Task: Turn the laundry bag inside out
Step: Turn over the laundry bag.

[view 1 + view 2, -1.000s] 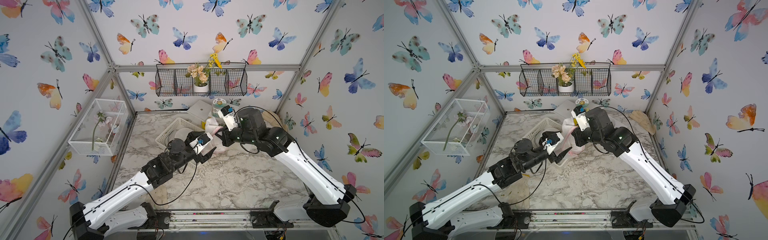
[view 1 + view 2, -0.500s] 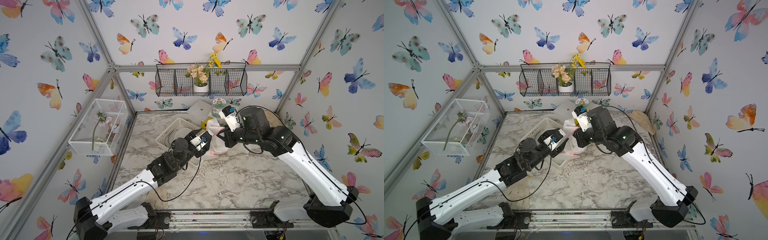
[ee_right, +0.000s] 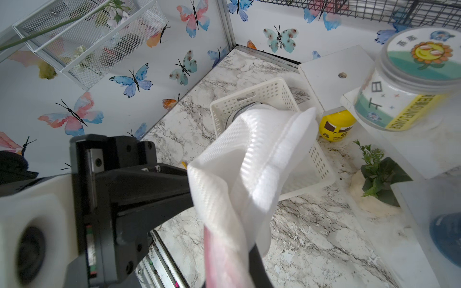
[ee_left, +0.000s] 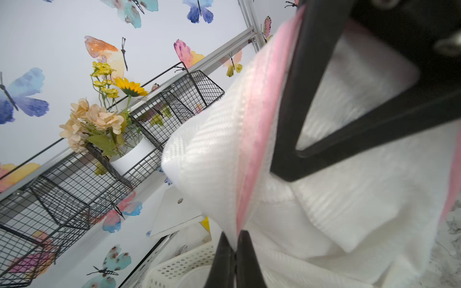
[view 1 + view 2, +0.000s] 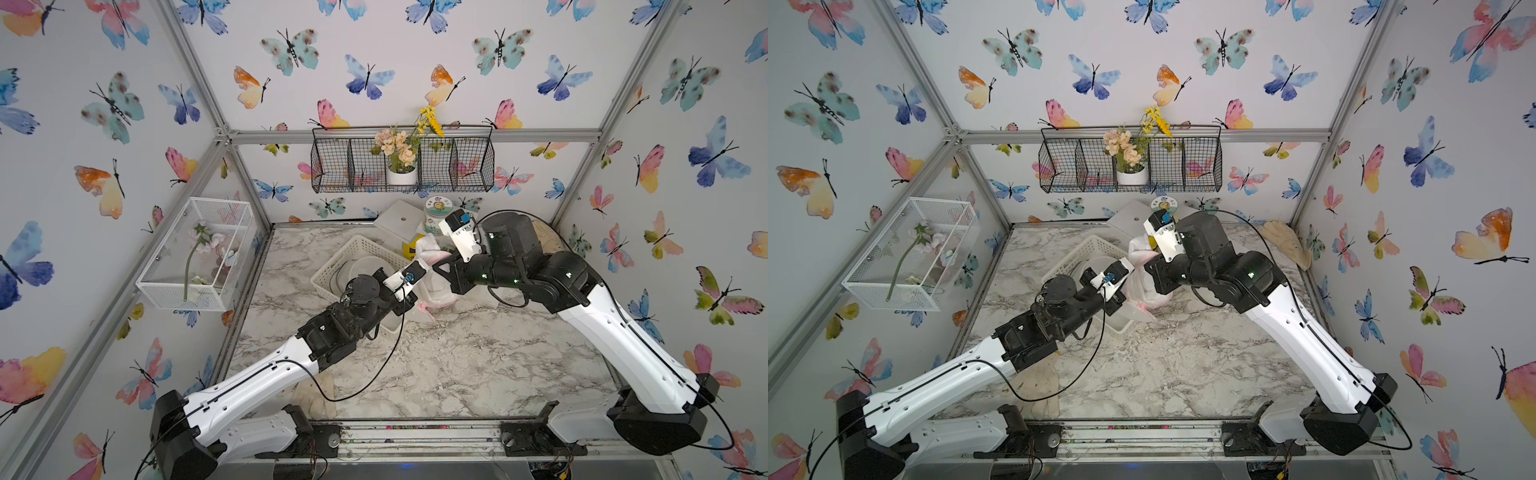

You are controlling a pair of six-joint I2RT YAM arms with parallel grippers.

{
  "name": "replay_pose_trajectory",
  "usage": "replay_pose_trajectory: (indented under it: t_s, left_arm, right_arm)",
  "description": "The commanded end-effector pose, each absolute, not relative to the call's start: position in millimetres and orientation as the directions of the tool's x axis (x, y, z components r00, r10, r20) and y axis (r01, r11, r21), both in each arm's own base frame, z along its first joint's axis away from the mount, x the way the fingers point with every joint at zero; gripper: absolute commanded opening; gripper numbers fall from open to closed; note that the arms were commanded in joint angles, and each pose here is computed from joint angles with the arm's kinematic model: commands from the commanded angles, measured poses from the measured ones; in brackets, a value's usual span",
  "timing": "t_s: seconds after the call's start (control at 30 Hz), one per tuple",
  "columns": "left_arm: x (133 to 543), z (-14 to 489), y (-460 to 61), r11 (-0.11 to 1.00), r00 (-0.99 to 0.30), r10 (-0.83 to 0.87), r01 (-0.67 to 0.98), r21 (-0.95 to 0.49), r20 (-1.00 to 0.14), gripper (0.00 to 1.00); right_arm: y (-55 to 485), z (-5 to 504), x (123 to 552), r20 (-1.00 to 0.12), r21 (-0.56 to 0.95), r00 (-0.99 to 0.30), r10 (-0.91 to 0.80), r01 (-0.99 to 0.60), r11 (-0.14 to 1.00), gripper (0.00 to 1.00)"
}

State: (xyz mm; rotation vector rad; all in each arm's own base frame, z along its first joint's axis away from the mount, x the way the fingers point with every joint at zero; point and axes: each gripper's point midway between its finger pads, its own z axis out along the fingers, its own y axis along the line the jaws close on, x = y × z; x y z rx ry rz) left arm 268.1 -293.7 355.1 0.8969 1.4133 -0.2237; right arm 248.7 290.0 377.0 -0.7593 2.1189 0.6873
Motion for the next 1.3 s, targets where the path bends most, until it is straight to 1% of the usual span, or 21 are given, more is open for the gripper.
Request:
replay_pose_trajectory:
  t_s: [0.0,0.07,0.13,0.23,0.3,0.47,0.63,0.7,0.77,0.83,0.93,0.97,1.0,1.07,1.1,1.17,1.23,1.27]
  left_arm:
    - [265.9,387.2,-283.9,0.708,0.232,0.317,0.587,0.392,-0.920,0.00]
    - [261.6,401.8,-280.1,0.717,0.244,0.285,0.588,0.375,-0.927,0.00]
    - [258.0,416.9,-277.4,0.723,0.252,0.253,0.592,0.356,-0.934,0.00]
    - [258.2,433.3,-279.1,0.717,0.212,0.225,0.625,0.309,-0.951,0.00]
    - [263.3,437.8,-283.2,0.707,0.159,0.211,0.657,0.263,-0.965,0.00]
    - [287.7,425.7,-288.4,0.700,0.015,0.224,0.693,0.172,-0.974,0.00]
    - [324.2,389.2,-274.4,0.746,-0.142,0.231,0.661,0.081,-0.963,0.00]
    - [330.7,382.1,-271.4,0.746,-0.171,0.213,0.664,0.048,-0.962,0.00]
    - [329.3,377.9,-274.8,0.724,-0.173,0.208,0.689,0.033,-0.963,0.00]
    - [325.6,371.9,-279.5,0.690,-0.180,0.210,0.723,0.015,-0.961,0.00]
    - [320.0,361.7,-283.6,0.637,-0.226,0.193,0.769,-0.053,-0.955,0.00]
    - [318.5,356.9,-284.4,0.617,-0.247,0.190,0.783,-0.080,-0.950,0.04]
    - [317.5,351.2,-284.3,0.602,-0.268,0.190,0.792,-0.103,-0.944,0.12]
    - [321.9,340.9,-279.2,0.618,-0.303,0.189,0.776,-0.127,-0.934,0.37]
    - [322.7,337.3,-276.9,0.623,-0.309,0.191,0.772,-0.128,-0.932,0.47]
    - [324.5,339.3,-269.8,0.652,-0.299,0.179,0.750,-0.115,-0.937,0.60]
    - [324.3,352.4,-260.5,0.684,-0.263,0.148,0.724,-0.093,-0.953,0.68]
    - [322.2,360.9,-255.2,0.697,-0.237,0.128,0.713,-0.082,-0.963,0.74]
  right_arm:
    - [269.8,371.9,252.4,-0.784,0.150,-0.535,-0.314,-0.655,0.740,0.02]
    - [261.3,353.7,255.3,-0.751,0.095,-0.550,-0.366,-0.639,0.764,0.02]
    - [256.1,329.7,254.7,-0.701,0.044,-0.562,-0.439,-0.648,0.760,0.02]
    - [261.5,292.2,238.1,-0.626,0.037,-0.536,-0.565,-0.745,0.666,0.02]
    - [268.1,281.1,223.4,-0.625,0.067,-0.488,-0.609,-0.811,0.582,0.02]
    - [276.4,286.0,192.4,-0.689,0.096,-0.350,-0.635,-0.912,0.399,0.02]
    - [275.3,316.7,163.7,-0.818,0.016,-0.149,-0.556,-0.972,0.236,0.02]
    - [271.7,327.6,154.7,-0.854,-0.033,-0.075,-0.515,-0.980,0.197,0.02]
    - [270.3,334.0,152.0,-0.869,-0.062,-0.040,-0.492,-0.980,0.188,0.03]
    - [271.4,337.5,152.0,-0.875,-0.073,-0.024,-0.484,-0.981,0.180,0.03]
    - [275.2,340.2,154.0,-0.880,-0.091,0.001,-0.474,-0.982,0.168,0.03]
    - [276.3,341.7,154.5,-0.884,-0.101,0.012,-0.467,-0.981,0.164,0.03]
    - [277.7,343.7,155.5,-0.889,-0.111,0.025,-0.458,-0.981,0.162,0.03]
    - [281.5,349.5,155.7,-0.901,-0.113,0.036,-0.432,-0.981,0.155,0.03]
    - [283.9,352.0,158.0,-0.907,-0.105,0.027,-0.419,-0.981,0.164,0.03]
    - [287.2,351.0,167.4,-0.913,-0.062,-0.033,-0.407,-0.974,0.218,0.03]
    - [288.8,341.3,178.7,-0.908,-0.005,-0.115,-0.402,-0.958,0.287,0.03]
    - [287.7,333.5,185.0,-0.901,0.013,-0.154,-0.406,-0.945,0.328,0.03]
